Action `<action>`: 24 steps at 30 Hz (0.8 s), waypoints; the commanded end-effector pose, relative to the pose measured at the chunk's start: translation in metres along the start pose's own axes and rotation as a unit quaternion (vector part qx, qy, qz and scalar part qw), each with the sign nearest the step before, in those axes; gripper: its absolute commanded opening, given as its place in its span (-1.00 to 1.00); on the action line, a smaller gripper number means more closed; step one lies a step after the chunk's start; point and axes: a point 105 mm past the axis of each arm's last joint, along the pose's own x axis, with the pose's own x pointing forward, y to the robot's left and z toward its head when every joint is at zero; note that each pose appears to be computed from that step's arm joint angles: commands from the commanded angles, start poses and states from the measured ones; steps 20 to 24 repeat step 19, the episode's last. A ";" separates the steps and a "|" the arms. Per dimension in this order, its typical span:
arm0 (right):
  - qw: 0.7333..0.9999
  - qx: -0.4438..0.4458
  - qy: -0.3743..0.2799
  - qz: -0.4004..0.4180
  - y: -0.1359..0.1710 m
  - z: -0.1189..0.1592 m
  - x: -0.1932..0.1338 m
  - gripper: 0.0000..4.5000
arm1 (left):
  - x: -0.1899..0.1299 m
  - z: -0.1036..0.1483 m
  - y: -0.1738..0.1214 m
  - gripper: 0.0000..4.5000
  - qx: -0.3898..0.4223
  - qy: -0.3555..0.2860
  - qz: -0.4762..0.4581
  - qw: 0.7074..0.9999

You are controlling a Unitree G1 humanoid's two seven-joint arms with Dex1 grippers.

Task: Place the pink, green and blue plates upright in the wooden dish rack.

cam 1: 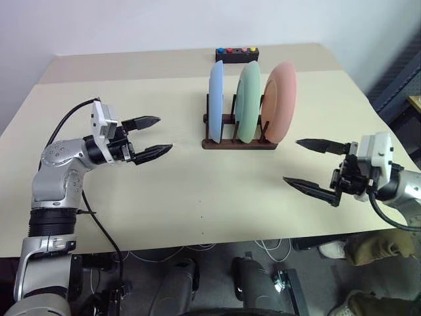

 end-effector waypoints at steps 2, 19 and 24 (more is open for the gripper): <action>0.999 -0.028 -0.014 -0.008 0.003 0.014 -0.008 0.99 | -0.013 -0.011 -0.021 1.00 -0.020 0.056 -0.071 0.996; 0.999 -0.032 -0.020 -0.001 0.000 0.025 0.001 0.99 | -0.002 -0.014 -0.027 1.00 -0.038 0.030 -0.059 0.997; 0.999 -0.032 -0.020 -0.001 0.000 0.025 0.001 0.99 | -0.002 -0.014 -0.027 1.00 -0.038 0.030 -0.059 0.997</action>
